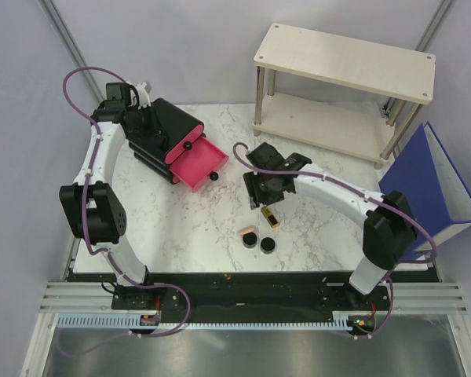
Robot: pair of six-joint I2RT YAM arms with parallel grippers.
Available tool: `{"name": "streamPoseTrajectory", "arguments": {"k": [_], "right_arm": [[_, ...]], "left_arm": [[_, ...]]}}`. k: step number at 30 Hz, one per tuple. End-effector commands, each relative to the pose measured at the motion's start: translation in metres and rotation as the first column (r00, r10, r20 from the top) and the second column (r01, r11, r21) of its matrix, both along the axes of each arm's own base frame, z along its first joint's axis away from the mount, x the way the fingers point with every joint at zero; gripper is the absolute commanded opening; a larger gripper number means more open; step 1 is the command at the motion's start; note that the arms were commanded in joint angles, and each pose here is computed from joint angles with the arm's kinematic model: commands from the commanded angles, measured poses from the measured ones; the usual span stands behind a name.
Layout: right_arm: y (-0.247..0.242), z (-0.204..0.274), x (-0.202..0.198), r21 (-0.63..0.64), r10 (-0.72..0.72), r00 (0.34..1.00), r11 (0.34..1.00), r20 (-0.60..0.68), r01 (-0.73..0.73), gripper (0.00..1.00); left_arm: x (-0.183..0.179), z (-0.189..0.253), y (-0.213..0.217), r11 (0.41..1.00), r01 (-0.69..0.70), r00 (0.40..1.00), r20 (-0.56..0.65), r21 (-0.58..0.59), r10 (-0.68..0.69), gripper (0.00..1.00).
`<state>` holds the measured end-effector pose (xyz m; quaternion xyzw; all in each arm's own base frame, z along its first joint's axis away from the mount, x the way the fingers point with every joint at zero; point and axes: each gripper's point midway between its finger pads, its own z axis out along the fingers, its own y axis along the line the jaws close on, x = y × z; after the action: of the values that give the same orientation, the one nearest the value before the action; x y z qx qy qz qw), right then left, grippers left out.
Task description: Organize the makeup
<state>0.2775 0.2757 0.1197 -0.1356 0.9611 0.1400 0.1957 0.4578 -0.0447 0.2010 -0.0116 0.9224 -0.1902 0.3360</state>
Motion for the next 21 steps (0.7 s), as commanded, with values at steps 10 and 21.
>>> {"name": "streamPoseTrajectory", "arguments": {"k": [10, 21], "right_arm": [[-0.052, -0.034, -0.089, -0.199, 0.117, 0.99, 0.971, -0.073, -0.13, 0.69], [-0.031, -0.071, -0.095, -0.151, 0.186, 0.978, 0.968, -0.095, -0.199, 0.7]], "left_arm": [[-0.063, -0.091, 0.013, 0.997, 0.022, 0.923, -0.386, 0.077, 0.009, 0.18], [-0.069, -0.094, 0.013, 0.997, 0.025, 0.919, -0.395, 0.07, 0.005, 0.18]]}}
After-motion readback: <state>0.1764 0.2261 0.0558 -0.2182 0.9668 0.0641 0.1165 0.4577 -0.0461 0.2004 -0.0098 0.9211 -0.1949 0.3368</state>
